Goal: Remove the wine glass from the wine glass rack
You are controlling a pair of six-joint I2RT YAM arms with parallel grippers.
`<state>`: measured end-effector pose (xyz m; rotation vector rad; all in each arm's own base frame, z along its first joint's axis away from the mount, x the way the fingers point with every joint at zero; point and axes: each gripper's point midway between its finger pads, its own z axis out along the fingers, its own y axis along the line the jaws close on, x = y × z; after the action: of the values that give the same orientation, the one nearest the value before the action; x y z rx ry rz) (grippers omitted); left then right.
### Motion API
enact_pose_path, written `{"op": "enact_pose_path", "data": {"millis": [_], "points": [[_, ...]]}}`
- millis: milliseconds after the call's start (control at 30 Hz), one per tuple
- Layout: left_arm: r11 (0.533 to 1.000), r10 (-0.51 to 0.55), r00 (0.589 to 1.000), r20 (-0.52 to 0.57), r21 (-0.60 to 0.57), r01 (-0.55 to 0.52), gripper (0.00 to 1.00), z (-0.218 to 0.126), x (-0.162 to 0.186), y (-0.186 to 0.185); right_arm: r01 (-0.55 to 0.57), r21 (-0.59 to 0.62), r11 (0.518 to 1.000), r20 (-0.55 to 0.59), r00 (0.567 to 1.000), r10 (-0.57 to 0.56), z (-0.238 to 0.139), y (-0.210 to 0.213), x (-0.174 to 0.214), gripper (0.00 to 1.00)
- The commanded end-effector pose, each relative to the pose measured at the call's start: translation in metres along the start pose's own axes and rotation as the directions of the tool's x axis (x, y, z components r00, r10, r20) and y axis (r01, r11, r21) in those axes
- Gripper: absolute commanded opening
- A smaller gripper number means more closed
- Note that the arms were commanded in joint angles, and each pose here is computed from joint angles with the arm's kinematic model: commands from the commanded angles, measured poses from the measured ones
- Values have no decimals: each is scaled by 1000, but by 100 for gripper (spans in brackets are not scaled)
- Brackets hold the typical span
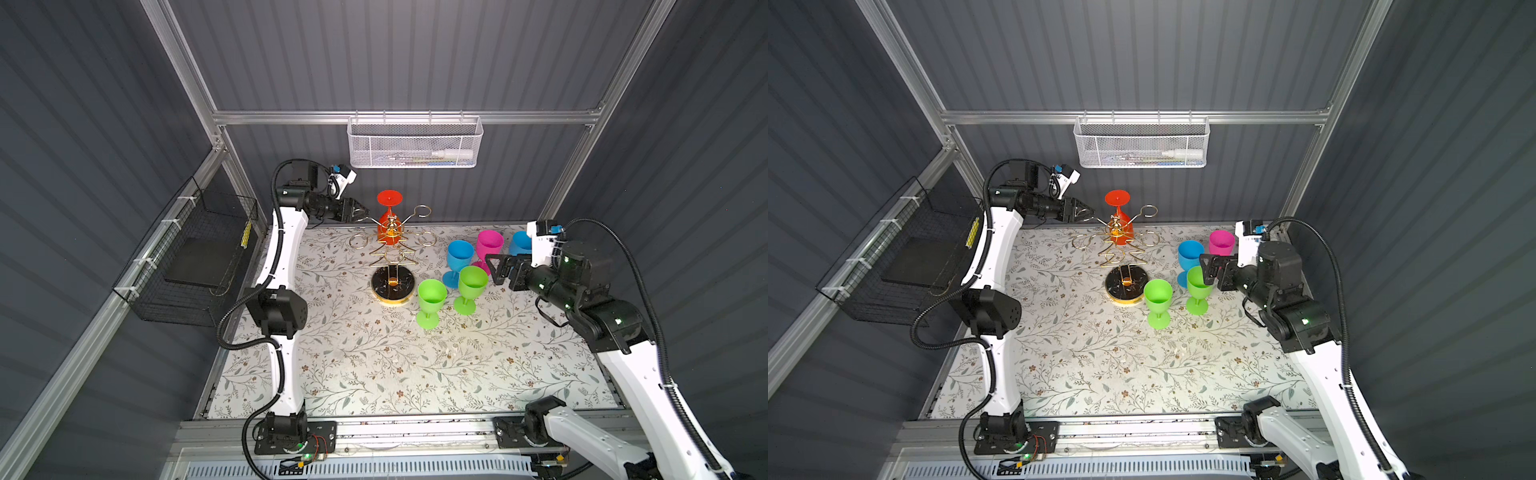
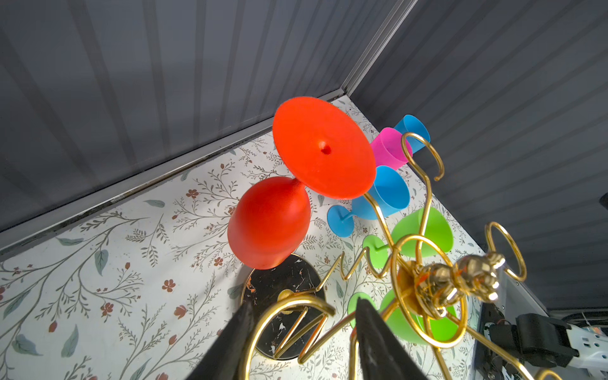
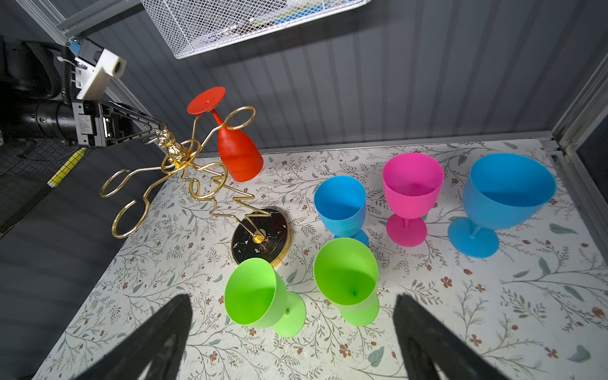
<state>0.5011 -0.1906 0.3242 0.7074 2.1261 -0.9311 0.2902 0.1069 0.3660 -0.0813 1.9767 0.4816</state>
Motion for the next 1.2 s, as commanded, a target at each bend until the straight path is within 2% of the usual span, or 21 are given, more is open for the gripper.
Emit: {"op": "enact_pose_path", "data": {"millis": [0, 133, 333, 500, 767, 1167], "points": [[1000, 2, 1000, 11, -16, -2, 59, -16, -5, -13, 15, -9, 1000, 9, 1000, -15, 3, 2, -1, 97], [999, 7, 999, 38, -46, -5, 71, -21, -12, -9, 14, -10, 1000, 15, 1000, -14, 2, 2, -2, 97], [1000, -2, 989, 145, -31, 7, 79, -26, -39, -7, 8, -7, 1000, 16, 1000, -8, 1, 1, -2, 97], [999, -36, 980, 195, 44, 28, 80, -18, -52, -7, 1, -4, 1000, 13, 1000, -1, 1, 0, 0, 97], [992, -99, 969, 227, 96, 79, 74, 9, -60, 7, -8, -2, 1000, 8, 1000, 8, 1, -1, 4, 97], [993, -99, 968, 229, 86, 81, 74, 45, -60, 8, -17, 8, 1000, 20, 1000, 17, -9, -3, 8, 97]]}}
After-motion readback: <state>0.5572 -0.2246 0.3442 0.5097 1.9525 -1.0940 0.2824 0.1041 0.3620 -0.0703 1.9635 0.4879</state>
